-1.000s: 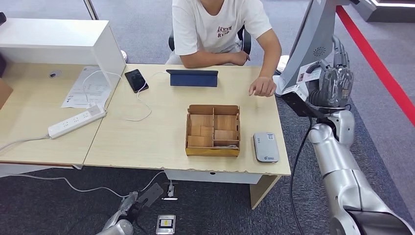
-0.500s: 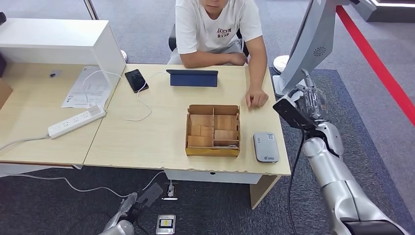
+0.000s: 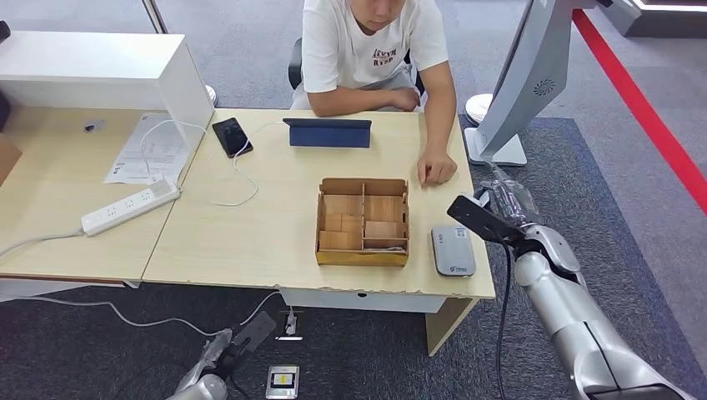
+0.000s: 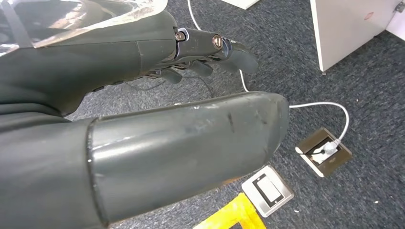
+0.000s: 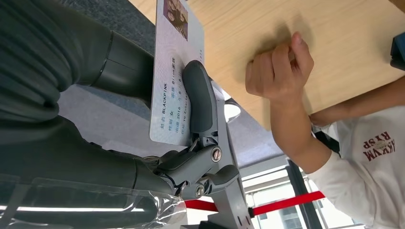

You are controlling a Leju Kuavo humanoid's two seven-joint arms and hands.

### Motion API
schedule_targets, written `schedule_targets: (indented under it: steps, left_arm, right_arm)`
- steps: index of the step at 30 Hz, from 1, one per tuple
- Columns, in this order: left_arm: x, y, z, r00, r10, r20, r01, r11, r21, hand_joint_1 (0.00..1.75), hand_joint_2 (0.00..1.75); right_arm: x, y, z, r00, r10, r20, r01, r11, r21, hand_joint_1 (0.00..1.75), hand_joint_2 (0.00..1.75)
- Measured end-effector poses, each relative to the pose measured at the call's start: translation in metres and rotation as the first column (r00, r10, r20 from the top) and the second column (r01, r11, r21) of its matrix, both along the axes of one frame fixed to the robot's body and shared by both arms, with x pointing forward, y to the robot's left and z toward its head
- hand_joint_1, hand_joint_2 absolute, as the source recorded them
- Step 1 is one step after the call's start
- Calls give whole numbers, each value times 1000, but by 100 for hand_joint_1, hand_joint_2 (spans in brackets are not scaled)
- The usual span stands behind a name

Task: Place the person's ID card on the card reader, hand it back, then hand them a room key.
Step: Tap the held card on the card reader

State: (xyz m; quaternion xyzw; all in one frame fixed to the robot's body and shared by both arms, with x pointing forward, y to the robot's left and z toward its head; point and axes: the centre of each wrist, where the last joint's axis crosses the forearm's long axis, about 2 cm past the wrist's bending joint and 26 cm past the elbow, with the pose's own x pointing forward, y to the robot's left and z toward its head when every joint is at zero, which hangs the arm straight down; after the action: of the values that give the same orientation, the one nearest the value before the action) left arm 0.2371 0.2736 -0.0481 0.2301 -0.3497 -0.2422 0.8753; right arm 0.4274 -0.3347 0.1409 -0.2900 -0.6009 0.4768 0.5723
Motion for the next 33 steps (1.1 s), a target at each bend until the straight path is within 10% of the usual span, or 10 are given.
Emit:
schedule_targets:
  steps: [33]
  left_arm:
    - [1,-1,1,1000,1,-11,-1,1000,22,0,0]
  right_arm:
    - [-22,13,-36,995,-55,-85,49,996,-69,175,175]
